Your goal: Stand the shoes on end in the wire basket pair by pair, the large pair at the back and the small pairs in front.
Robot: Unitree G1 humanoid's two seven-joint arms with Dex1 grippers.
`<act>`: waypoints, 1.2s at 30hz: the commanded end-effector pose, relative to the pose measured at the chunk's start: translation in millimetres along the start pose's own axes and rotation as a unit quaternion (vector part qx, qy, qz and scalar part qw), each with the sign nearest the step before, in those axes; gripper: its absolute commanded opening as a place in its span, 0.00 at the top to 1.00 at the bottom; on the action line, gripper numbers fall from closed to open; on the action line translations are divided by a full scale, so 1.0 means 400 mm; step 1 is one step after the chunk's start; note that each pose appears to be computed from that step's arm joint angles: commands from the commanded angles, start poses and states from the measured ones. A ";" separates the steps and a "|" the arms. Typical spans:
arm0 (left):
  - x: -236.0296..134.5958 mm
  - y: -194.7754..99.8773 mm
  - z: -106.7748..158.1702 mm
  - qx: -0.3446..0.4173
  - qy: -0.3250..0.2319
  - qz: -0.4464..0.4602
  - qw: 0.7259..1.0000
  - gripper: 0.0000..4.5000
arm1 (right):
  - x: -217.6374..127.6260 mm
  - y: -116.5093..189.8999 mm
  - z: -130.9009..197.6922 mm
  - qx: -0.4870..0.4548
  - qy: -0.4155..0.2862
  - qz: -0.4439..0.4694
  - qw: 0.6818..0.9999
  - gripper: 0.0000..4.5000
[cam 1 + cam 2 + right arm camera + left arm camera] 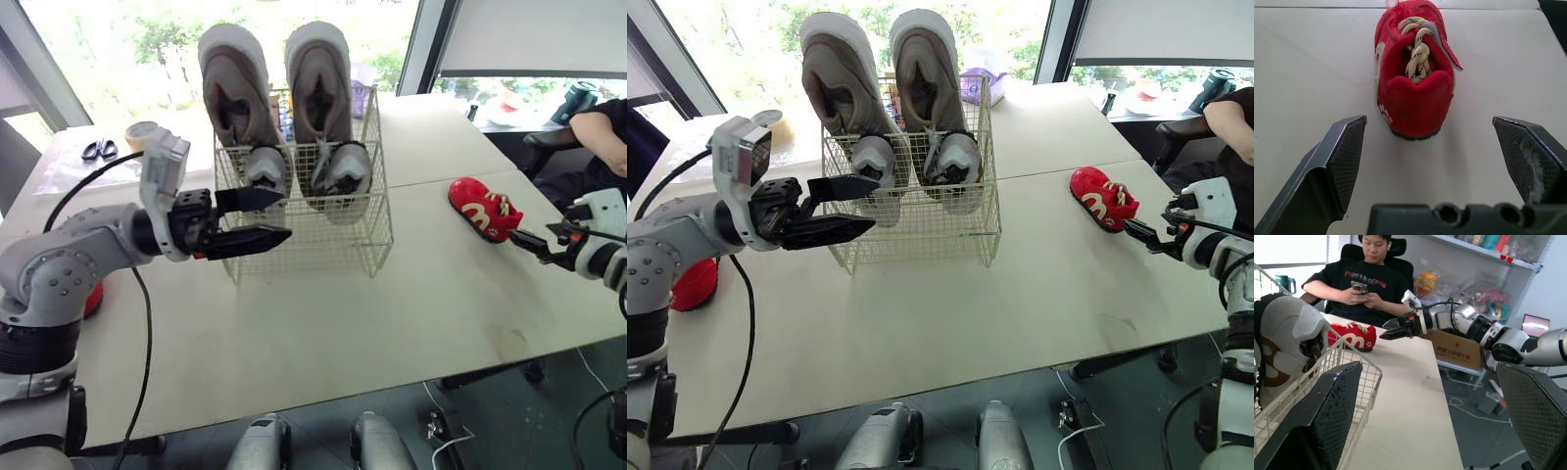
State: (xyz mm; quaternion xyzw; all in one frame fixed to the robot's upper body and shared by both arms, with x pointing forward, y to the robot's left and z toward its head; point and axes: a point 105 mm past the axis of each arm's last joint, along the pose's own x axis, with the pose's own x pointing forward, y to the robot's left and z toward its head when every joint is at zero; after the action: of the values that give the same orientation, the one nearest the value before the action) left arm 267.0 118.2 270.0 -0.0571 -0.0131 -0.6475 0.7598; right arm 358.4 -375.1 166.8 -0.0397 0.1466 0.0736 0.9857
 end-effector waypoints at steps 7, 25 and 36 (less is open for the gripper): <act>-0.002 -0.009 0.004 0.027 0.004 0.016 1.000 0.01 | 0.046 0.002 0.018 0.004 -0.008 0.025 1.000 0.00; 0.007 0.000 -0.010 0.035 0.006 0.039 0.999 0.00 | 0.083 0.022 0.030 -0.013 -0.015 0.028 0.999 0.96; -0.008 0.034 0.050 -0.003 -0.032 0.052 0.998 0.00 | -0.079 0.161 0.434 -0.238 -0.242 0.067 0.938 1.00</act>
State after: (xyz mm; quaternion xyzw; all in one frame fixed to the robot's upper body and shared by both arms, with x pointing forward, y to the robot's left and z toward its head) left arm 284.5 121.0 273.8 -0.0742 -0.0133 -0.6006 0.7960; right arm 386.6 -310.7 281.8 -0.1985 -0.0280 0.1826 0.9625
